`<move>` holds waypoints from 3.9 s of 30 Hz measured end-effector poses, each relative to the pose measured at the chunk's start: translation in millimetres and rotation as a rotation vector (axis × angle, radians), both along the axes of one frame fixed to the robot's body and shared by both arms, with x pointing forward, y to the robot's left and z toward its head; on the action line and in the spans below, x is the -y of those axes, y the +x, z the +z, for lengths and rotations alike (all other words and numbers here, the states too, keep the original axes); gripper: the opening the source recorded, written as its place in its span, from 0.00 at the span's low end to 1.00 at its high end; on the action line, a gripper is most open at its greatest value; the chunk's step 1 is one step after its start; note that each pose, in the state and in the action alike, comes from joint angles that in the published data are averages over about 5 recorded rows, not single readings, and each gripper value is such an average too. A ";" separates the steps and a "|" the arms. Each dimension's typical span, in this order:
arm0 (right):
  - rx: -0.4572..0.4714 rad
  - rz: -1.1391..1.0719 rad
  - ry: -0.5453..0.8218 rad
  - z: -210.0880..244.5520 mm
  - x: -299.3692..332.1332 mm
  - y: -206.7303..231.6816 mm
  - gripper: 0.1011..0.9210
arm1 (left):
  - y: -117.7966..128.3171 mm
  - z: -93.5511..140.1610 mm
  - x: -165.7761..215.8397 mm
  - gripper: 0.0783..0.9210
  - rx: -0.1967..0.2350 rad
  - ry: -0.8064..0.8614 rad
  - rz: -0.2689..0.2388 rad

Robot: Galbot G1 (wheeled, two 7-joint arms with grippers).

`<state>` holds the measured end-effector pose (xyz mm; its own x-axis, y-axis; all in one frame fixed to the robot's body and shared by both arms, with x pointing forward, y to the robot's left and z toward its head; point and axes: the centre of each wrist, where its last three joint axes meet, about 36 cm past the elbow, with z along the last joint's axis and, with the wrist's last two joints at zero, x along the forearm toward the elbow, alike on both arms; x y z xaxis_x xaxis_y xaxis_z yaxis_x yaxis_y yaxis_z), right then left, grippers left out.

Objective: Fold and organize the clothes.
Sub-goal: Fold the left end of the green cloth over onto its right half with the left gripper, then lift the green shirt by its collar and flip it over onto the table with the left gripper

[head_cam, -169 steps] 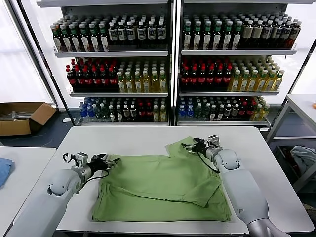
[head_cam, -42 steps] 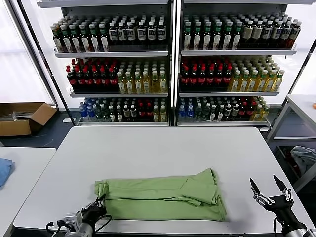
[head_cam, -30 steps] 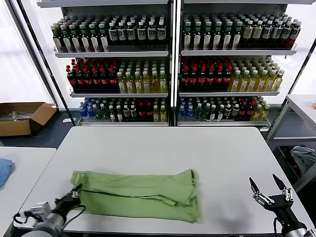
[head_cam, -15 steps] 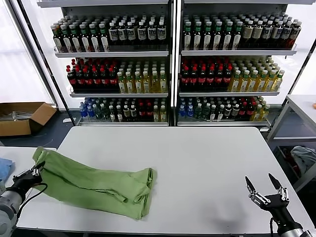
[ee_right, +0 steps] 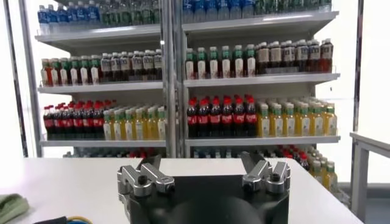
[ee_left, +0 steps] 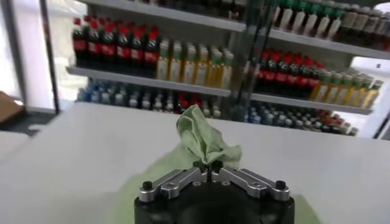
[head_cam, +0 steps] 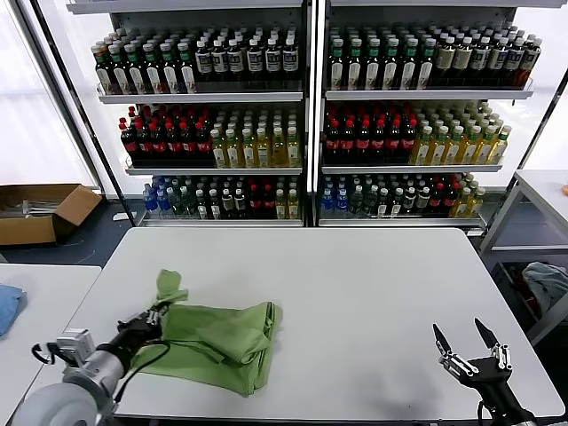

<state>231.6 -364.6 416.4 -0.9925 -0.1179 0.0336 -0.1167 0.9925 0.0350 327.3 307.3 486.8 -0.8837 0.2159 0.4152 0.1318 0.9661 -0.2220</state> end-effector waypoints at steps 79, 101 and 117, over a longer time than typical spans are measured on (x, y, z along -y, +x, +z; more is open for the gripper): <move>-0.008 -0.051 -0.006 -5.0 5.9 -9.4 0.88 | -0.8 -42.1 74.2 0.88 0.124 0.049 -0.176; -0.025 -0.025 0.010 -17.4 -4.9 -9.4 0.88 | 27.9 -66.7 -18.3 0.88 -0.085 0.090 0.053; -0.026 -0.021 0.012 -18.1 -4.9 -9.0 0.88 | 25.4 -90.8 -23.1 0.73 -0.176 0.022 0.082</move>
<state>222.6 -359.7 398.3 -0.9936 -0.0975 0.0579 -0.0947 0.9943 0.0497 352.7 330.4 396.0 -0.8114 0.1351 0.5686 0.0135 0.9770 -0.2129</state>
